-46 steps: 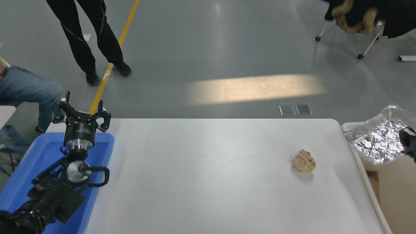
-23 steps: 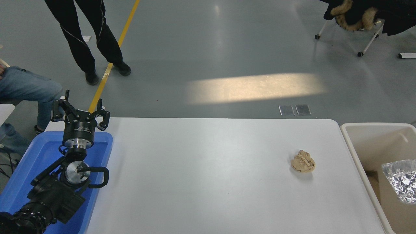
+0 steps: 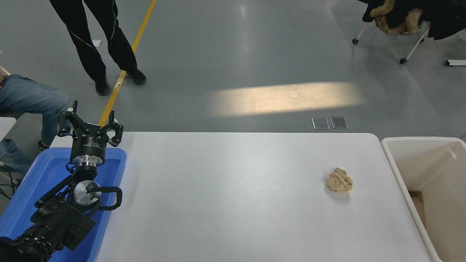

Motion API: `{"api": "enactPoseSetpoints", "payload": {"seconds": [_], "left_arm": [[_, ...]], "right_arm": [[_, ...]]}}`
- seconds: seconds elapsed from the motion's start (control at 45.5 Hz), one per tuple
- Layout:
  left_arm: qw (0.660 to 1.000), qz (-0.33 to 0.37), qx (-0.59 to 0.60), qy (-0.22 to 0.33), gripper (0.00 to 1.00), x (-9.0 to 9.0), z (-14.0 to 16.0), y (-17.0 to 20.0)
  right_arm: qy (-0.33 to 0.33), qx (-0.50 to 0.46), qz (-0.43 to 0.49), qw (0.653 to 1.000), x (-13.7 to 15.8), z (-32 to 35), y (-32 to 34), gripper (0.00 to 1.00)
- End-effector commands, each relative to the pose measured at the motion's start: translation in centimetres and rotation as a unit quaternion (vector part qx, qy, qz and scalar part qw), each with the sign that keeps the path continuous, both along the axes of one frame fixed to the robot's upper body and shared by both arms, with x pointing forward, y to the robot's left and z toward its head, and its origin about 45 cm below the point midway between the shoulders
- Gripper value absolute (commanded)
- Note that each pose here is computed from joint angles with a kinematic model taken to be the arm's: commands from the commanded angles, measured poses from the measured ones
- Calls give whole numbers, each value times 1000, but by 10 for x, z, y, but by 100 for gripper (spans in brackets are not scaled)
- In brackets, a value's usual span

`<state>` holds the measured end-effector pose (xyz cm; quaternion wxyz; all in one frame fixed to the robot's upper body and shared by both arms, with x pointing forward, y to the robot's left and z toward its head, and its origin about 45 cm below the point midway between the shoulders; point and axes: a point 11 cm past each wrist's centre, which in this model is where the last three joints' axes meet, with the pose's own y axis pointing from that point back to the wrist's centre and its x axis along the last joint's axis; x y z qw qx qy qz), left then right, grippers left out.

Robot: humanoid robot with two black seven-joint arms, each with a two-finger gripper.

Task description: Pick up foil plate and place in dustbin

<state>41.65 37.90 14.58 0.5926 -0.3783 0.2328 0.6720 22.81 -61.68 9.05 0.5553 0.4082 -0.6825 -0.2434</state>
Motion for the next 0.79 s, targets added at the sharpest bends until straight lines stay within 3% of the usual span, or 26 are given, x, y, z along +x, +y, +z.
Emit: {"api": "enactPoseSetpoints", "payload": {"seconds": [0.0,0.352,0.462,0.769], "left_arm": [[1000,-2,1,0,99,1,1,-1],[1000,-3,2,0,99,1,0,-1],[1000,-2,1,0,99,1,0,-1],[1000,-1,1,1,99,0,0,0]], "right_arm": [[-7,43,46,998,26,43,21,100],[66,23,242,968,62,129,83,100],[74,12,319,945,78,174,130,100],[58,69,473,876,87,266,252,100]]}}
